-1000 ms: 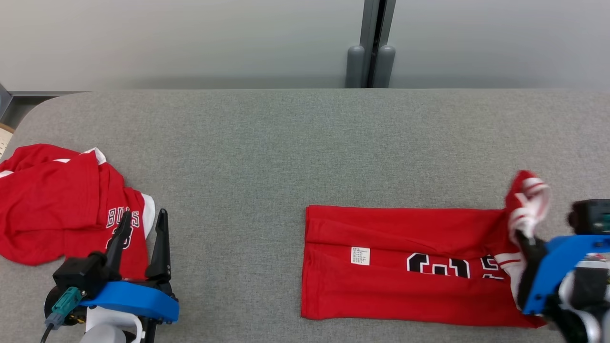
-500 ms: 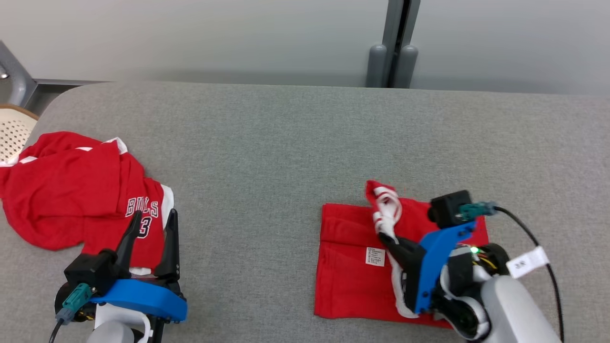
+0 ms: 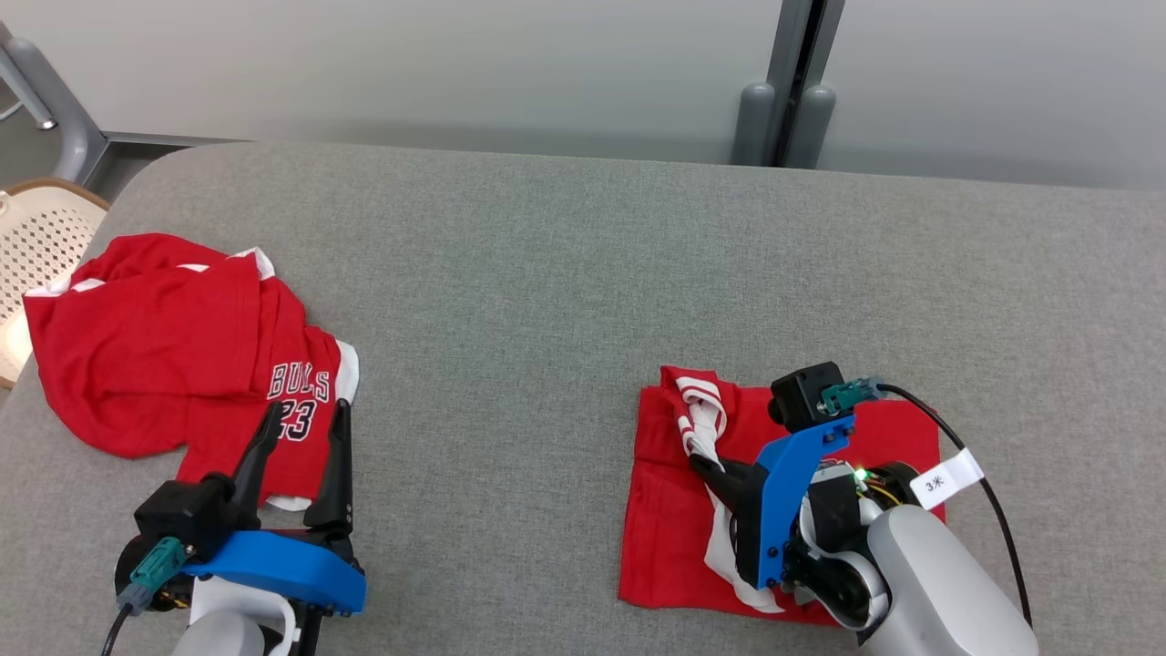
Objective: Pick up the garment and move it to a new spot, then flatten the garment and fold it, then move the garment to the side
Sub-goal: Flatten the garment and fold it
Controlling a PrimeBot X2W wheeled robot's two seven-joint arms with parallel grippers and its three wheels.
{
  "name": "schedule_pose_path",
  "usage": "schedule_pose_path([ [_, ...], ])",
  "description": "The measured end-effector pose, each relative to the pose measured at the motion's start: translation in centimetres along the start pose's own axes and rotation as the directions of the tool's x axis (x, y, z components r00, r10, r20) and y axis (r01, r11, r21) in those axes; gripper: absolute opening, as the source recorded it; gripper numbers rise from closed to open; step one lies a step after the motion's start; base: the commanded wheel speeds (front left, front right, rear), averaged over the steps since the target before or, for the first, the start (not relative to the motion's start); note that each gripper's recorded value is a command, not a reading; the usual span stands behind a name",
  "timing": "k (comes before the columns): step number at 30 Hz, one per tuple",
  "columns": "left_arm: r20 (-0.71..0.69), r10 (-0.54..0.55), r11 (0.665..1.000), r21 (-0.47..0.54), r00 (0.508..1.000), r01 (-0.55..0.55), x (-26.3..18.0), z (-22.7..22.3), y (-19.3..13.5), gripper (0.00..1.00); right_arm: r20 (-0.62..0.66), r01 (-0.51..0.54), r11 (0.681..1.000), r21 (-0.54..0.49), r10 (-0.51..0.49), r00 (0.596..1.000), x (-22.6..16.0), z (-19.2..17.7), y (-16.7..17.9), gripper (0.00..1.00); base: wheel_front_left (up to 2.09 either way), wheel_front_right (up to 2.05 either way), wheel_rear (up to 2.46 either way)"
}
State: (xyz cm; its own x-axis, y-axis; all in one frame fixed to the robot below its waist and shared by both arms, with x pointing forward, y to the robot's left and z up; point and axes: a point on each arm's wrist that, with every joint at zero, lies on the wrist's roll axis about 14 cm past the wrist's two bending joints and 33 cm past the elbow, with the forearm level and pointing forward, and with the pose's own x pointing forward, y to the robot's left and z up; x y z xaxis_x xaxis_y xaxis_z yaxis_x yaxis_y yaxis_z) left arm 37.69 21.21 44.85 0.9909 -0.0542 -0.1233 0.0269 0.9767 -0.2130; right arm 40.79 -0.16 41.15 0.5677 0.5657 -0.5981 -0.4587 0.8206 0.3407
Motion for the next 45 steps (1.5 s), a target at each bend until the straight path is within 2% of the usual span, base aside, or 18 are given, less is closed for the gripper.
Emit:
schedule_pose_path([
  [1, -0.001, 0.0, 1.0, 0.0, 1.0, 0.0, 0.0, 0.0, 0.0, 1.0, 0.002, -0.003, 1.0, 0.008, 0.003, 1.0, 0.1, 0.0, 0.0, 0.0, 0.0, 0.0, 0.0],
  [2, -0.002, 0.001, 1.0, -0.001, 1.0, -0.001, 0.1, -0.1, 0.0, 1.0, 0.002, -0.004, 1.0, 0.01, 0.004, 1.0, 0.2, 0.0, 0.0, 0.35, 0.0, 0.0, 0.0],
  [3, -0.002, 0.002, 1.0, -0.001, 1.0, -0.002, 0.1, -0.1, 0.0, 1.0, 0.004, -0.01, 1.0, 0.012, 0.01, 1.0, 0.3, 0.0, 0.1, 1.0, 0.0, 0.0, 0.0],
  [8, 0.0, 0.003, 1.0, -0.003, 1.0, -0.003, 0.1, 0.0, 0.1, 1.0, 0.107, -0.116, 0.991, 0.071, 0.108, 0.988, 0.0, 2.2, 2.6, 1.0, 0.0, 0.0, 0.0],
  [12, 0.01, 0.004, 1.0, -0.003, 1.0, -0.003, 0.2, 0.3, 0.0, 1.0, 0.245, -0.197, 0.977, 0.084, 0.172, 0.954, -1.5, 5.8, 4.4, 1.0, 0.0, 0.0, 0.0],
  [14, 0.014, 0.007, 1.0, -0.003, 1.0, -0.007, 0.1, 0.4, 0.1, 1.0, 0.322, -0.2, 0.977, 0.073, 0.167, 0.932, -2.7, 7.6, 4.4, 1.0, 0.0, 0.0, 0.0],
  [17, 0.02, 0.017, 1.0, -0.006, 1.0, -0.017, 0.0, 0.6, 0.4, 1.0, 0.434, -0.114, 0.992, 0.044, 0.084, 0.897, -4.9, 10.0, 2.1, 1.0, 0.0, 0.0, 0.0],
  [20, 0.03, 0.021, 1.0, -0.005, 0.999, -0.021, 0.1, 0.9, 0.6, 1.0, 0.5, 0.034, 0.999, 0.021, -0.039, 0.865, -7.4, 10.8, -1.3, 1.0, 0.0, 0.0, 0.0],
  [25, 0.032, 0.023, 1.0, -0.004, 0.999, -0.023, 0.2, 0.9, 0.5, 1.0, 0.54, 0.254, 0.967, 0.007, -0.217, 0.813, -10.7, 10.3, -6.0, 1.0, 0.0, 0.0, 0.0],
  [28, 0.034, 0.024, 1.0, -0.004, 0.999, -0.024, 0.2, 0.9, 0.4, 1.0, 0.504, 0.338, 0.941, 0.014, -0.298, 0.81, -11.4, 8.2, -8.1, 1.0, 0.0, 0.0, 0.0],
  [31, 0.034, 0.022, 1.0, -0.004, 0.999, -0.022, 0.3, 0.9, 0.3, 1.0, 0.432, 0.395, 0.919, 0.008, -0.36, 0.827, -11.2, 5.3, -9.8, 1.0, 0.0, 0.0, 0.0],
  [37, 0.034, 0.011, 1.0, 0.008, 0.999, -0.011, 0.3, 0.9, 0.0, 1.0, 0.341, 0.41, 0.912, -0.019, -0.38, 0.86, -9.7, 1.6, -10.3, 1.0, 0.0, 0.0, 0.0],
  [38, 0.034, 0.01, 1.0, 0.01, 0.999, -0.01, 0.3, 1.0, 0.0, 1.0, 0.321, 0.408, 0.912, -0.042, -0.375, 0.87, -9.3, 0.9, -10.0, 0.76, 0.0, 0.0, 0.0],
  [39, 0.035, 0.009, 1.0, 0.013, 0.999, -0.009, 0.3, 1.0, 0.1, 1.0, 0.305, 0.409, 0.91, -0.068, -0.372, 0.877, -8.9, 0.3, -9.9, 0.46, 0.0, 0.0, 0.0],
  [40, 0.036, 0.007, 1.0, 0.017, 0.999, -0.008, 0.2, 1.1, 0.1, 1.0, 0.283, 0.407, 0.908, -0.096, -0.367, 0.886, -8.5, -0.3, -9.6, 0.04, 0.0, 0.0, 0.0],
  [41, 0.036, 0.006, 1.0, 0.02, 0.999, -0.006, 0.2, 1.2, 0.1, 1.0, 0.263, 0.398, 0.909, -0.12, -0.358, 0.896, -8.1, -0.9, -9.2, 0.0, 0.0, 0.0, 0.0],
  [45, 0.041, -0.002, 0.999, 0.034, 0.999, 0.0, 0.2, 1.6, 0.0, 1.0, 0.199, 0.304, 0.93, -0.205, -0.265, 0.944, -5.8, -3.0, -5.7, 0.0, 0.0, 0.0, 0.0],
])
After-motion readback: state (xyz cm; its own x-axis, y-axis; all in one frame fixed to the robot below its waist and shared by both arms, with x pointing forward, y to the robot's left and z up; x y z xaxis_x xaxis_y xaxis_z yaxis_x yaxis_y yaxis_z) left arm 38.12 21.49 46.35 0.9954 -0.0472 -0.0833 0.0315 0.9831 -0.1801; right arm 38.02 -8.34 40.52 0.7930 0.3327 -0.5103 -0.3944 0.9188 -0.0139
